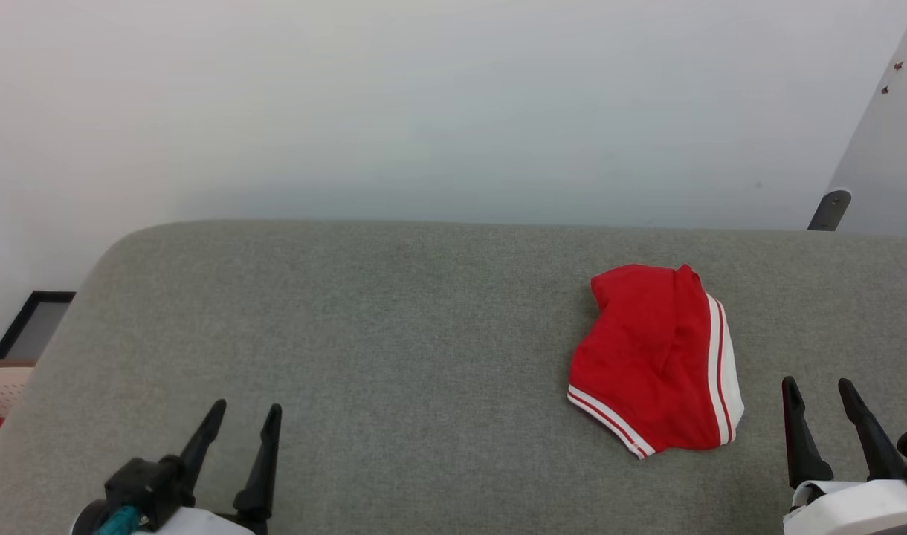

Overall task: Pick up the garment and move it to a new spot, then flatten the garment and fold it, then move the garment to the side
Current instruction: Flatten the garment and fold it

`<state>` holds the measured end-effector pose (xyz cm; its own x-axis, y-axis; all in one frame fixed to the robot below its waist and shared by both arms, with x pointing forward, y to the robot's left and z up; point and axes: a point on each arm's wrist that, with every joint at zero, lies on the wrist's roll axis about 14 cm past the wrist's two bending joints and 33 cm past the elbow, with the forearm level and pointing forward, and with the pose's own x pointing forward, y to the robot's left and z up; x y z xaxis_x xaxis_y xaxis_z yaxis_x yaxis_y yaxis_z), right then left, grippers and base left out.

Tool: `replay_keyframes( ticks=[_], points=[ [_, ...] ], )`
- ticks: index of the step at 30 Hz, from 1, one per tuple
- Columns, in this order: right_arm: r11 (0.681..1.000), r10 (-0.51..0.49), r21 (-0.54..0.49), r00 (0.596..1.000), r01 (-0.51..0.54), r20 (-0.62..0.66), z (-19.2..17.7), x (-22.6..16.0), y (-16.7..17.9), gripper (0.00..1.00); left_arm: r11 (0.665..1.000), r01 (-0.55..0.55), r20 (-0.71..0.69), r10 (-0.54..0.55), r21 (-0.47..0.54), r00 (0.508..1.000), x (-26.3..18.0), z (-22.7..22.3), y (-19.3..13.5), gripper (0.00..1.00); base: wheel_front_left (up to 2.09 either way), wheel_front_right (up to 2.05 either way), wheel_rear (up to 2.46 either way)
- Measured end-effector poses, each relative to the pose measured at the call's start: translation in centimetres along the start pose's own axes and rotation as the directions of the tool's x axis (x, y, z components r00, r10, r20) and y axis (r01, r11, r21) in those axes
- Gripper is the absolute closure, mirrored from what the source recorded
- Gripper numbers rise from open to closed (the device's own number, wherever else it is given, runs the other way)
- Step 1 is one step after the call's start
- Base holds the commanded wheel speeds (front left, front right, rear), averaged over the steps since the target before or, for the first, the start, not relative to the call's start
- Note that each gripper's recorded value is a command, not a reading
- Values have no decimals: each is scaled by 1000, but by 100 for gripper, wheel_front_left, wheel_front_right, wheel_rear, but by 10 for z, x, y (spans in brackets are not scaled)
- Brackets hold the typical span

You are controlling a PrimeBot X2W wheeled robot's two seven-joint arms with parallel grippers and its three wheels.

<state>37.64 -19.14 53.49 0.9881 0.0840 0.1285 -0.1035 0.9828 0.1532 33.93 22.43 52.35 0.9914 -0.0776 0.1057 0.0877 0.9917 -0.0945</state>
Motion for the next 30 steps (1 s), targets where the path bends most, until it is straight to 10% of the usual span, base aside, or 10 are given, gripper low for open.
replay_keyframes(
  ticks=[14,30],
  points=[
    [992,-22,-123,960,-12,-277,-27,43,-26,0,998,-18,-70,13,-65,997,-2,-29,-9,0,0,0,0],
    [987,-39,-127,609,-102,-792,-116,110,-25,0,988,-82,-169,59,-133,984,23,-67,-5,0,0,0,0]
  ],
)
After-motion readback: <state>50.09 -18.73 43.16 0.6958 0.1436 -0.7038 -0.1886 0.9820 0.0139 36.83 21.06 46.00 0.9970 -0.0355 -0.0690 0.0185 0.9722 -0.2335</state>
